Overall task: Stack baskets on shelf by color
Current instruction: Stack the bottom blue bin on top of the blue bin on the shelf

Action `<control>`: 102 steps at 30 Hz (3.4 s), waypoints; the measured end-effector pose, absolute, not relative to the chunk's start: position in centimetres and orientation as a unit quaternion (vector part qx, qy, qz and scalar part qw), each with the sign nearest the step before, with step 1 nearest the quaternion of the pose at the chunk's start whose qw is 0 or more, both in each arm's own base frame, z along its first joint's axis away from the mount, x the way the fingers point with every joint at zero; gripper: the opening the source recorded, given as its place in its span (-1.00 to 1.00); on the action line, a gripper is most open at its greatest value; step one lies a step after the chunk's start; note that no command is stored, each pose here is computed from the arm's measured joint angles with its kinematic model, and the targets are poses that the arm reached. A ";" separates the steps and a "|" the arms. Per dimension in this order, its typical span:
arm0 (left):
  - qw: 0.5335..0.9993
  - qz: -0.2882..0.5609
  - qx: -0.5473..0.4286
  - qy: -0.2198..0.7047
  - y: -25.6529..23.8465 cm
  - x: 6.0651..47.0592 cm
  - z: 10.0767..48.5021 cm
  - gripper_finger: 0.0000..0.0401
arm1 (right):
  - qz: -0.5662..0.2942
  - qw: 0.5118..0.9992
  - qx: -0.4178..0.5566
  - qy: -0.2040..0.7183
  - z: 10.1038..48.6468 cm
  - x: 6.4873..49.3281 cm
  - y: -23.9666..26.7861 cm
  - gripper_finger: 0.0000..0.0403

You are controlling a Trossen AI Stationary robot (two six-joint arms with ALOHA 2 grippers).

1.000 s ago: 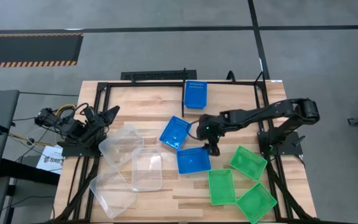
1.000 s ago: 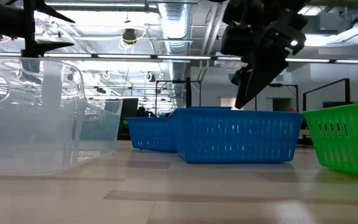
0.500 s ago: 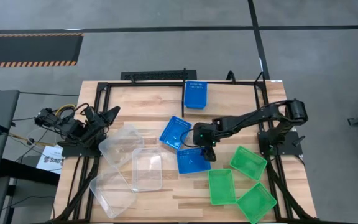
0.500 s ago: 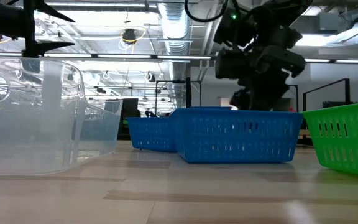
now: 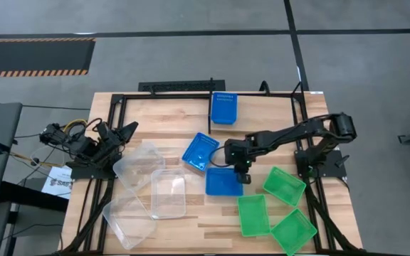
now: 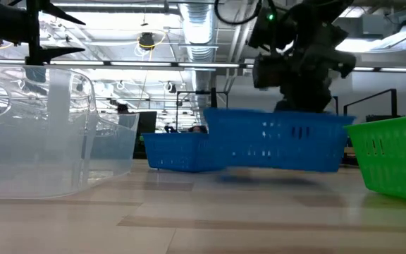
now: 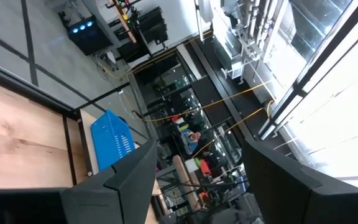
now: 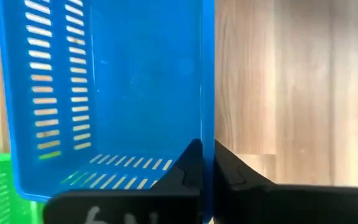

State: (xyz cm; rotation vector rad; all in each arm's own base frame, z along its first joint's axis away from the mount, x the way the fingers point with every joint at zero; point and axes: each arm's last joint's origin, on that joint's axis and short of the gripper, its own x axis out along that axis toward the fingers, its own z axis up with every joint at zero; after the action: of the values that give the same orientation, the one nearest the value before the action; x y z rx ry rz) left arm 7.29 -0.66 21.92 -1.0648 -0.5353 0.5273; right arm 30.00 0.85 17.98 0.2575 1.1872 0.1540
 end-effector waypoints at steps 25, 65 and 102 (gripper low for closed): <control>0.798 0.251 -0.492 -0.239 -0.7 7.4 21.6 0.12 | -0.398 0.838 0.365 0.075 32.2 22.3 -9.4 -0.79; 0.799 0.253 -0.491 -0.238 -0.7 7.4 21.5 0.12 | -0.486 0.741 0.436 0.157 25.7 25.7 -11.7 -0.86; 0.798 0.257 -0.490 -0.239 -0.7 7.4 21.5 0.12 | -0.488 0.739 0.431 0.172 23.4 27.9 -11.0 -0.86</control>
State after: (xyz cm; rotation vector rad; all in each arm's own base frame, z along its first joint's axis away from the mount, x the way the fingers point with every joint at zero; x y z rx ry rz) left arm 7.38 -0.69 21.54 -1.0521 -0.5125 0.5522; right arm 27.93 -10.96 23.44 0.9458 0.3768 -1.0712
